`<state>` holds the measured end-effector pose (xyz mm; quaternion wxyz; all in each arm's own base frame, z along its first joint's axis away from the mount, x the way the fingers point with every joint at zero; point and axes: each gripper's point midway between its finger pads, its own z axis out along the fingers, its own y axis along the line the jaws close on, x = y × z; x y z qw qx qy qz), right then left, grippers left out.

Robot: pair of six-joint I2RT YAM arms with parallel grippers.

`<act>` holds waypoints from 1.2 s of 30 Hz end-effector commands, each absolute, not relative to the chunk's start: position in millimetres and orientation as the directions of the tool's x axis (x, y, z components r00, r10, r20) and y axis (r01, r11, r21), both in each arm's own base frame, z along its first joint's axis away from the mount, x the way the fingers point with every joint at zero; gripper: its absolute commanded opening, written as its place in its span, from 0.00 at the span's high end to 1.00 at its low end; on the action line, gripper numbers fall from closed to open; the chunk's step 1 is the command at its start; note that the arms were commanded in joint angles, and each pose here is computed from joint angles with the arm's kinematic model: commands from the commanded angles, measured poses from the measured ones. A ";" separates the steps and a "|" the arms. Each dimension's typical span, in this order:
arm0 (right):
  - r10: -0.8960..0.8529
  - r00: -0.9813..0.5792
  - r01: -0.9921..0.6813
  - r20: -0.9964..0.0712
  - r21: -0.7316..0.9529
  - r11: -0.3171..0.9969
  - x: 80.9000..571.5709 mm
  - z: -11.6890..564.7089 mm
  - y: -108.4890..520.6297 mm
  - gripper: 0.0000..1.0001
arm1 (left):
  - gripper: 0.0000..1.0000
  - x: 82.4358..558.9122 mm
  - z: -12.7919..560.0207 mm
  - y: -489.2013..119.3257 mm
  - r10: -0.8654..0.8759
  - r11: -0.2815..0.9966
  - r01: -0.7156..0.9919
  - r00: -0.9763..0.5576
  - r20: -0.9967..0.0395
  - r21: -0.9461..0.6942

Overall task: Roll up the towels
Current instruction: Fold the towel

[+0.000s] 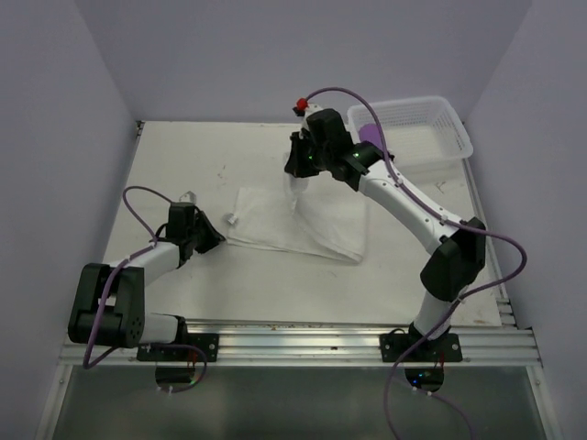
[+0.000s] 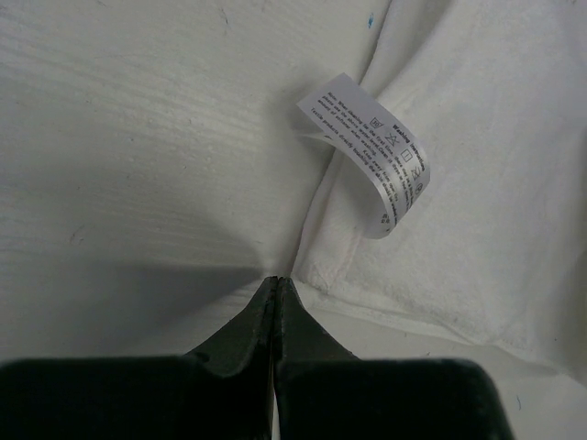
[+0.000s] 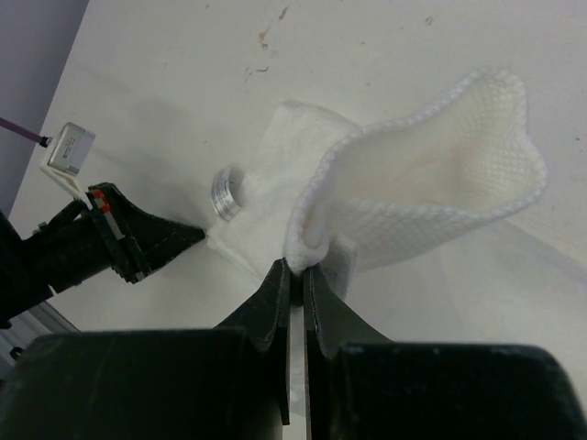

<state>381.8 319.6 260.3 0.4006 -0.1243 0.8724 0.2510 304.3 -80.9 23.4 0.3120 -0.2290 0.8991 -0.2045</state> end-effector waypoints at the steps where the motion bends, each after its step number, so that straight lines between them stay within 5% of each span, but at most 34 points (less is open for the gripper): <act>1: -0.075 -0.613 -0.483 -0.787 0.298 0.824 385.3 260.7 354.3 1.00 | 1.00 311.7 27.7 -83.6 -0.542 0.808 -0.259 -0.680 -0.494 -0.530; 12: -0.228 -0.655 -0.598 -0.720 0.309 0.740 354.2 206.6 422.9 1.00 | 1.00 310.3 26.3 -83.3 -0.540 0.809 -0.257 -0.681 -0.495 -0.528; 16: -0.250 -0.663 -0.636 -0.705 0.355 0.685 340.0 197.8 445.1 0.66 | 1.00 309.8 25.8 -83.3 -0.540 0.809 -0.258 -0.681 -0.495 -0.528; 19: -0.226 -0.666 -0.646 -0.711 0.398 0.651 338.8 205.8 456.1 0.60 | 1.00 308.9 25.1 -83.2 -0.540 0.809 -0.261 -0.683 -0.492 -0.526; 29: -0.137 -0.617 -0.631 -0.775 0.383 0.675 347.6 267.0 442.2 0.57 | 1.00 306.3 30.2 -79.4 -0.537 0.816 -0.268 -0.678 -0.502 -0.512; 36: -0.162 -0.645 -0.500 -0.747 0.252 0.828 336.1 225.5 364.7 0.57 | 1.00 307.5 58.7 -65.5 -0.540 0.830 -0.284 -0.624 -0.566 -0.479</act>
